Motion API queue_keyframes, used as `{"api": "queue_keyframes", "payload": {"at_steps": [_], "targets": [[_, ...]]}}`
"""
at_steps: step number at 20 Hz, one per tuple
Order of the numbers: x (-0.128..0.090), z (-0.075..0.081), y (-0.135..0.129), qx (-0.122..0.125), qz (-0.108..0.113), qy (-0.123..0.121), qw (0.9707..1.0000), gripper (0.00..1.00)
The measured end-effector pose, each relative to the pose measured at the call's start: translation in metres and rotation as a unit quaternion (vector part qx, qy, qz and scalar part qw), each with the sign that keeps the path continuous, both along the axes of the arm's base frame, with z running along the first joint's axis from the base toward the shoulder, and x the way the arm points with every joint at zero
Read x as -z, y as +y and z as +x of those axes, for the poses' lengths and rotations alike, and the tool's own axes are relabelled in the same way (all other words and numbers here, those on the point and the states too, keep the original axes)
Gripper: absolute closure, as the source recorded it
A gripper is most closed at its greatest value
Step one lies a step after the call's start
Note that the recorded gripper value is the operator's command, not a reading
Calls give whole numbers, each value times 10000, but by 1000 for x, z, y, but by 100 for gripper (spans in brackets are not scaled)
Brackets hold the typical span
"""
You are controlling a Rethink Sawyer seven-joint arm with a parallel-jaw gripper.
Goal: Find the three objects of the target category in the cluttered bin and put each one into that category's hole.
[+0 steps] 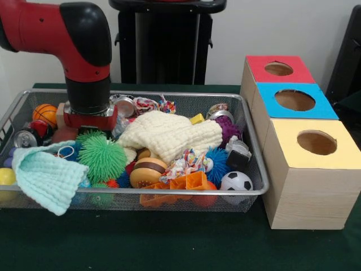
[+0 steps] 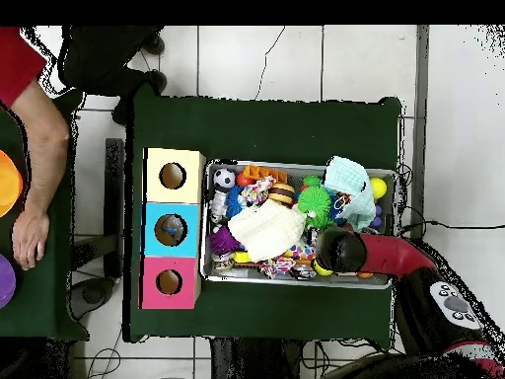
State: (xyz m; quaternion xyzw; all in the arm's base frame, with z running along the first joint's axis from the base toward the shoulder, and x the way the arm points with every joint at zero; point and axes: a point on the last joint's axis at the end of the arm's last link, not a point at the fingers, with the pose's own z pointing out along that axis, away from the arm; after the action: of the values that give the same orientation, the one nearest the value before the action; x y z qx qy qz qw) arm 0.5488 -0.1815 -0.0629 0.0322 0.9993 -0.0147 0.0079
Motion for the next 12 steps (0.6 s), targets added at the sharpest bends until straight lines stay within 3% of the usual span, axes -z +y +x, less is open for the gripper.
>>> {"api": "queue_keyframes", "payload": {"at_steps": [12], "targets": [[-5, -19, -12, -101, -20, -166, 9998, 0]]}}
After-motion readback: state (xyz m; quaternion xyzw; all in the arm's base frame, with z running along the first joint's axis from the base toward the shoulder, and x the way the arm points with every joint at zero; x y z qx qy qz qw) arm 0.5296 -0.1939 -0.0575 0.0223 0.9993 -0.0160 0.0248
